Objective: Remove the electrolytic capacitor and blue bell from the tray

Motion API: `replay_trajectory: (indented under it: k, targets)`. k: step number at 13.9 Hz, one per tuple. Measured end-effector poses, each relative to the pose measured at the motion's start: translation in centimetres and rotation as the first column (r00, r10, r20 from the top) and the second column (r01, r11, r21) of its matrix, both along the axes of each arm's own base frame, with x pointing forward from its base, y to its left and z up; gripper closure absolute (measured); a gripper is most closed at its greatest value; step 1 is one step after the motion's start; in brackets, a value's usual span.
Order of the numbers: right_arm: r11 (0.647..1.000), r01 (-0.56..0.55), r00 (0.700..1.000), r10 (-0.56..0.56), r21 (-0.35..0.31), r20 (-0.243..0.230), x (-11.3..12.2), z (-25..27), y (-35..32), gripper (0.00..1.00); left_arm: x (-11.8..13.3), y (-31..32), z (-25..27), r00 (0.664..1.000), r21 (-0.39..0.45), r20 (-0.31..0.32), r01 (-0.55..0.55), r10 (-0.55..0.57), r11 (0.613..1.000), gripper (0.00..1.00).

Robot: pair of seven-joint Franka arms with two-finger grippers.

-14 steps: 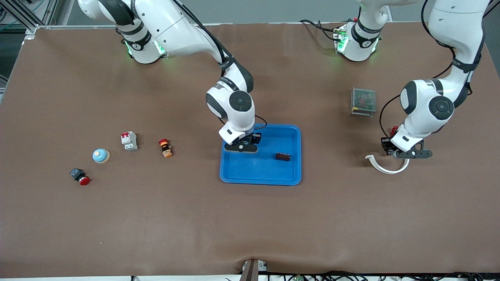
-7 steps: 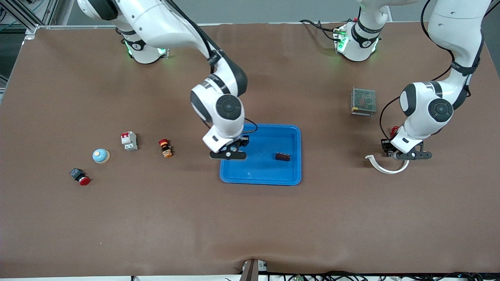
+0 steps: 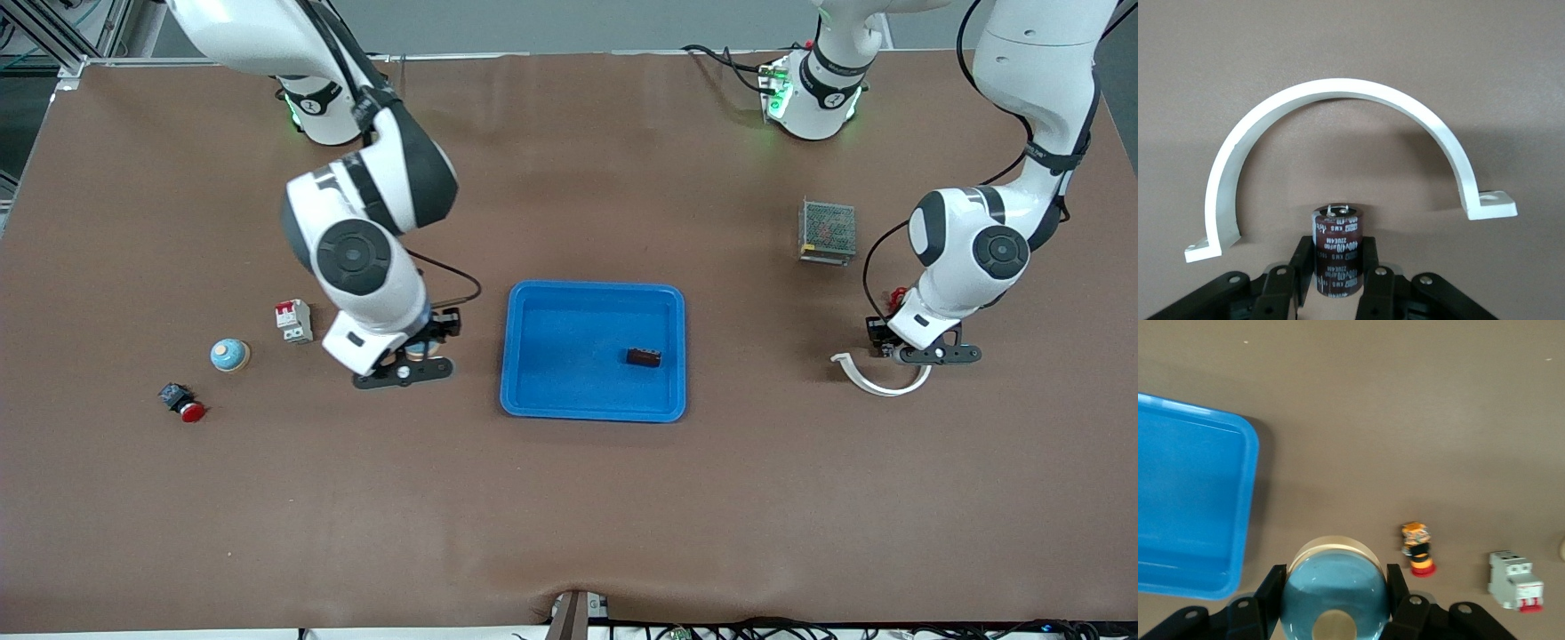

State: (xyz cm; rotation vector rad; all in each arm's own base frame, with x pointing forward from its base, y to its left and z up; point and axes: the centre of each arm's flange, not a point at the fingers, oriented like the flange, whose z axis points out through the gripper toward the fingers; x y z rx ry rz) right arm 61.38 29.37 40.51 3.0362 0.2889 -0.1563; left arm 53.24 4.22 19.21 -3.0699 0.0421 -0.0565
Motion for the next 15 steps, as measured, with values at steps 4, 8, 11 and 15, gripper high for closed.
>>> replay_trajectory:
  k: [4, 8, 11, 15]
  targets:
    - [0.997, -0.073, 0.997, 0.073, 0.011, -0.035, 0.4, 0.5, -6.9, 0.34, 0.1, 0.0, 0.0, 1.0, 0.001, 0.008, 0.015, -0.015, 1.0, 0.4]
    - [0.989, -0.141, 0.99, 0.142, 0.038, -0.014, 0.0, -0.6, -13.2, 0.34, 0.2, 0.0, 0.1, 1.0, 0.001, 0.018, 0.016, -0.016, 1.0, 0.01]
    - [0.985, -0.168, 0.986, 0.167, 0.049, 0.024, -1.6, -3.5, -15.1, 0.34, 0.6, 0.1, 0.9, 0.999, 0.002, 0.031, 0.014, -0.014, 1.0, 0.0]
    - [0.981, -0.187, 0.982, 0.184, 0.056, 0.049, -3.2, -6.6, -16.1, 0.34, 2.1, -0.2, 5.6, 0.997, 0.002, -0.006, -0.077, 0.077, 0.997, 0.0]
